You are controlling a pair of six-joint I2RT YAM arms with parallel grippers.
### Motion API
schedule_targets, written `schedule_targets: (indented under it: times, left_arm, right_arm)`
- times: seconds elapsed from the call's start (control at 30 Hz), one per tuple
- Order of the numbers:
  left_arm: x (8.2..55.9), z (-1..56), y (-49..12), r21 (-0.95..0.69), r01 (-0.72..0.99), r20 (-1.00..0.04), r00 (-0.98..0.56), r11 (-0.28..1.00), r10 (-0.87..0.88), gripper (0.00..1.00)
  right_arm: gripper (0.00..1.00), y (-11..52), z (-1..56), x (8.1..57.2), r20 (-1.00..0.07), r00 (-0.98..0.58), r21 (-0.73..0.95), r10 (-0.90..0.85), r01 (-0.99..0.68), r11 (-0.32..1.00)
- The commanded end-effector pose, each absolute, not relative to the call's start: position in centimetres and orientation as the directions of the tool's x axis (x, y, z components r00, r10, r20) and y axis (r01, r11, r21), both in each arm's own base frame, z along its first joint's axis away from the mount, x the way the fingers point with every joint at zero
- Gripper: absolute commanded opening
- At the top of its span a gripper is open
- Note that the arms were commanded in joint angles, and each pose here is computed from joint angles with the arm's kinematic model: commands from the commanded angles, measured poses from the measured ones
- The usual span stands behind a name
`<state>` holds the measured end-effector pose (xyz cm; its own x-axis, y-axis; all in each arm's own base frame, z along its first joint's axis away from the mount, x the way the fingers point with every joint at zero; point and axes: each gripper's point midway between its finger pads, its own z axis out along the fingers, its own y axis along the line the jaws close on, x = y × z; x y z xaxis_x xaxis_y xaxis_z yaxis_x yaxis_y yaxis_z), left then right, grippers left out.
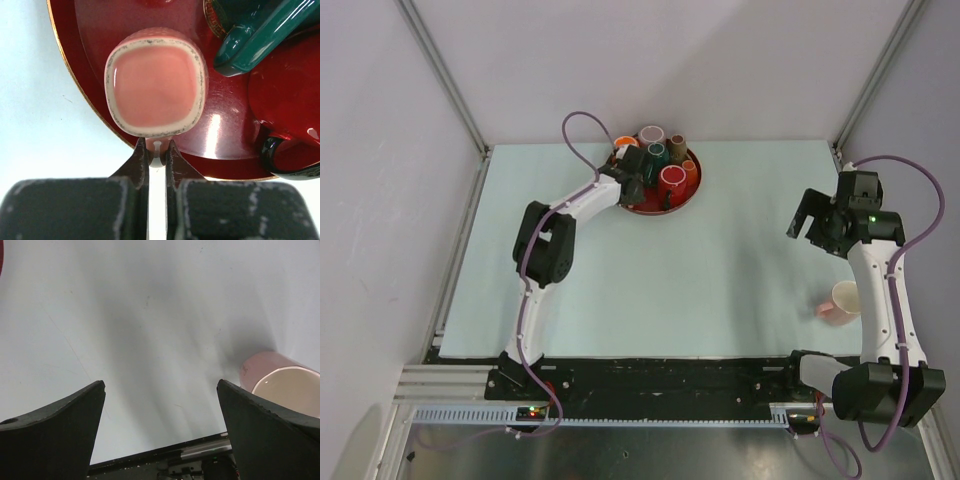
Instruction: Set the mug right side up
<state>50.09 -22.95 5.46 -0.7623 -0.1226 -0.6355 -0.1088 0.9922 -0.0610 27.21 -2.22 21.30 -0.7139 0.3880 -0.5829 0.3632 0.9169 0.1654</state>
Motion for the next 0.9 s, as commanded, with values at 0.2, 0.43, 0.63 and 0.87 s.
schedule_targets:
  times: [0.2,0.43,0.63,0.87]
  left_arm:
    - [49.1,6.9,-21.3,0.005,-0.049,-0.622,-0.782,0.999,-0.035,0.00]
    - [50.7,17.0,-21.6,-0.083,0.098,-0.746,-0.666,0.992,0.003,0.00]
    - [48.0,27.4,-22.1,-0.166,0.315,-0.839,-0.544,0.934,0.034,0.00]
    - [38.5,36.7,-27.1,-0.421,0.641,-0.828,-0.561,0.642,0.017,0.00]
  right_arm:
    - [0.99,-1.6,23.7,28.6,-0.647,-0.670,0.192,0.362,0.317,0.929]
    - [1.00,1.8,25.7,29.7,-0.677,-0.647,0.293,0.351,0.200,0.935]
    - [0.99,11.3,32.1,32.1,-0.739,-0.553,0.533,0.385,-0.129,0.836]
    - [0.99,23.9,43.7,32.7,-0.756,-0.431,0.644,0.493,-0.624,0.443]
